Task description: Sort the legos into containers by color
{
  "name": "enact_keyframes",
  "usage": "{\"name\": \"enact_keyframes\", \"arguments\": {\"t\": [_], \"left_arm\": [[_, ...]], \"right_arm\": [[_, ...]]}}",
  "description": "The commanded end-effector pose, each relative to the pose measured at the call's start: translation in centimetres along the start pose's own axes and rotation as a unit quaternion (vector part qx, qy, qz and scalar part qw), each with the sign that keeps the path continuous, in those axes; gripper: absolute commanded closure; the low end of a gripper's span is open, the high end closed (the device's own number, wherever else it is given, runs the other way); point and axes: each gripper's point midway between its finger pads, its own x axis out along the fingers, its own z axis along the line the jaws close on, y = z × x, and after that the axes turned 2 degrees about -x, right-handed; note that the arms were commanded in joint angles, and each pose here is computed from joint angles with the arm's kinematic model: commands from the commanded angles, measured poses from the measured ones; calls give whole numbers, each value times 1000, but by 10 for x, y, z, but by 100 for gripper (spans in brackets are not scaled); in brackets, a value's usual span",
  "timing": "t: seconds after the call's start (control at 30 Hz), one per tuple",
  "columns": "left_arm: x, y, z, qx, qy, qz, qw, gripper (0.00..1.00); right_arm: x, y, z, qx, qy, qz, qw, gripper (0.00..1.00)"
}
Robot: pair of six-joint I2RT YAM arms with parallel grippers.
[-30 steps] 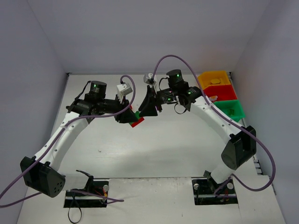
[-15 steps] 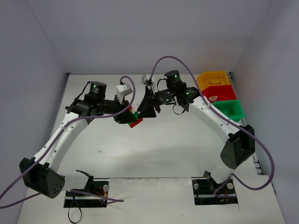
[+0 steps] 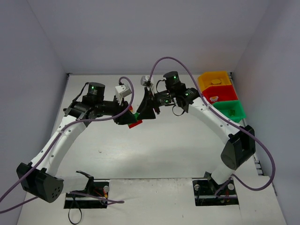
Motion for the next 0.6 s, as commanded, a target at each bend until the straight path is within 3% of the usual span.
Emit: {"name": "enact_keyframes", "arguments": {"t": [0.0,0.13,0.27,0.37,0.57], "left_arm": [[-8,-43,-26,105,36,-73,991,100],[-8,-43,-26,108,35,-75,991,100],[-8,-39,-26,105,37,-73,991,100],[-7,-36,-27,103,39,-71,991,100],[-7,-28,-22,104,28,-57,993,100]], "right_arm": [[17,-7,14,-16,-38,-3,999,52],[17,-3,11,-13,-26,1,1000,39],[18,0,8,-12,-21,3,1000,38],[17,-2,11,-14,-27,1,1000,51],[10,-10,11,-22,-17,-6,1000,44]]}}
